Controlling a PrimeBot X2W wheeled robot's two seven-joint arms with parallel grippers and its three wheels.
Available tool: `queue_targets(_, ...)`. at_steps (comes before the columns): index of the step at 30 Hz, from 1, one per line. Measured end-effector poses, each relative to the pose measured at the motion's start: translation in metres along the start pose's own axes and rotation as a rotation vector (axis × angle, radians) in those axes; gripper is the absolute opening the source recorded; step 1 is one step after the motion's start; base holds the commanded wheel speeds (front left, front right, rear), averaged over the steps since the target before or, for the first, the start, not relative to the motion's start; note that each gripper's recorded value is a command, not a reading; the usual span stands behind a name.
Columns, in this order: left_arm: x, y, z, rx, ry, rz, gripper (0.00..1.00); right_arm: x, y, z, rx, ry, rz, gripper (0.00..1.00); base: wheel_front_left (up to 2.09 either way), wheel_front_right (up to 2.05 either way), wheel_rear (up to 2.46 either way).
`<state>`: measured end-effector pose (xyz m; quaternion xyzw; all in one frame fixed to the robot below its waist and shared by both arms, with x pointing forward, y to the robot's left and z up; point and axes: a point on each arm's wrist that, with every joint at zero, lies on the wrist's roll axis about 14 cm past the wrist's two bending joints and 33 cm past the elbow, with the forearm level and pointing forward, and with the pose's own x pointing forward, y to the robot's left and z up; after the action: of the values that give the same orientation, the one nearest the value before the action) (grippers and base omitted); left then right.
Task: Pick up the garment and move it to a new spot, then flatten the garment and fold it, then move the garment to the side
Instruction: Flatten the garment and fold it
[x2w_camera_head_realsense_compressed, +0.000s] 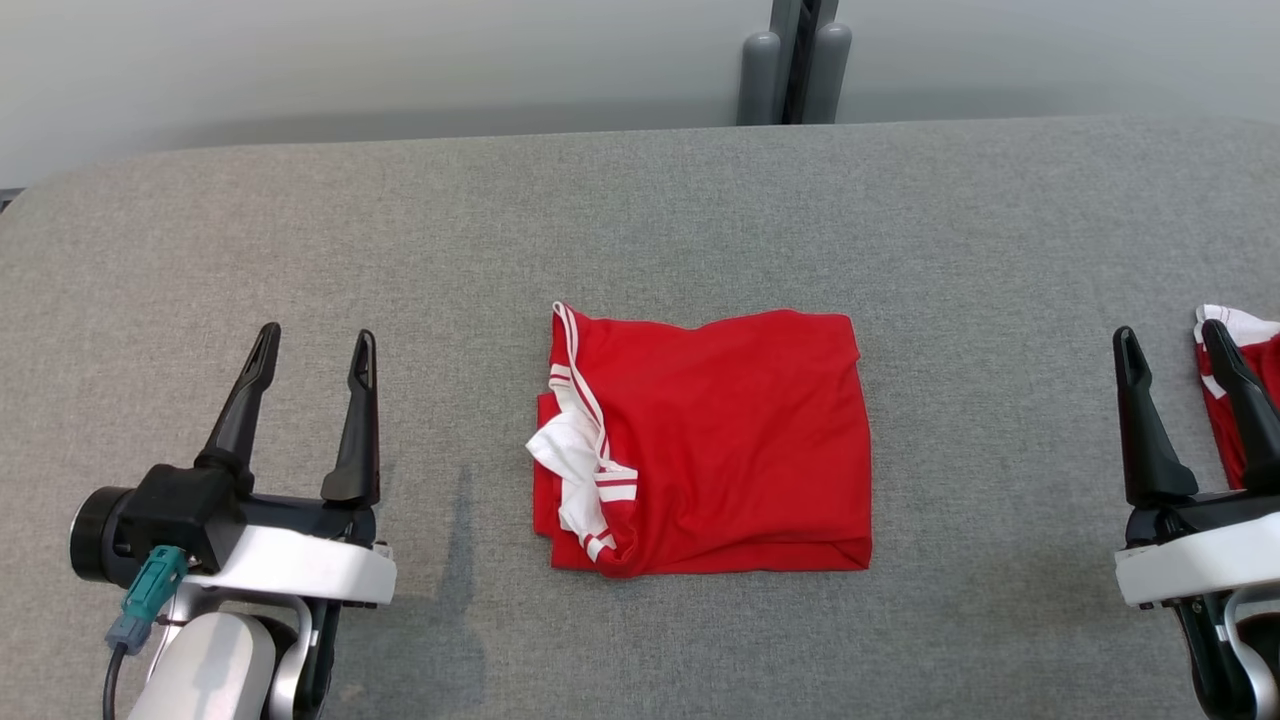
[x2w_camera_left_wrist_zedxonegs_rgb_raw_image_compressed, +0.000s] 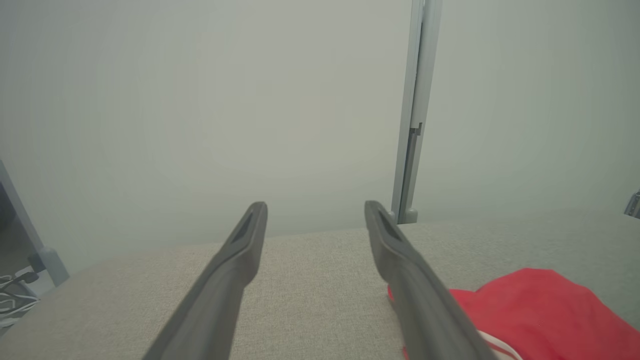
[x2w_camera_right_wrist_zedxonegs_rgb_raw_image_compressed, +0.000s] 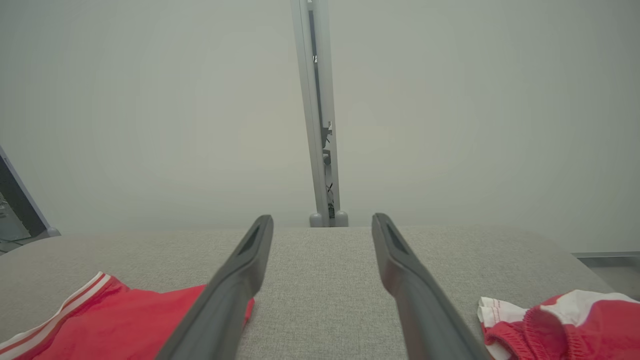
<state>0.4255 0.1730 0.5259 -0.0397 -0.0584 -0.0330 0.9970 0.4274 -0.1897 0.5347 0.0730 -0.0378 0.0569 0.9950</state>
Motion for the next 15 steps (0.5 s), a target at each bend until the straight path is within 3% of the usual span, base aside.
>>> queue_targets(9, -0.001, 0.001, 0.000, 0.005, 0.003, 0.004, 1.00, 0.003, 0.002, -0.008, -0.024, 0.035, 0.014, 1.00, 0.00, 0.00, 0.00)
queue_targets(10, -0.001, 0.001, 0.000, 0.005, 0.004, 0.004, 1.00, 0.004, 0.002, -0.009, -0.026, 0.041, 0.019, 0.72, 0.00, 0.00, 0.00)
queue_targets(12, -0.001, 0.003, 0.000, 0.007, 0.003, 0.009, 1.00, 0.007, 0.010, -0.015, -0.033, 0.068, 0.047, 0.00, 0.00, 0.00, 0.00)
queue_targets(15, 0.000, 0.006, 0.000, 0.006, 0.000, 0.020, 1.00, 0.017, 0.045, -0.032, -0.023, 0.124, 0.157, 0.00, 0.00, 0.00, 0.00)
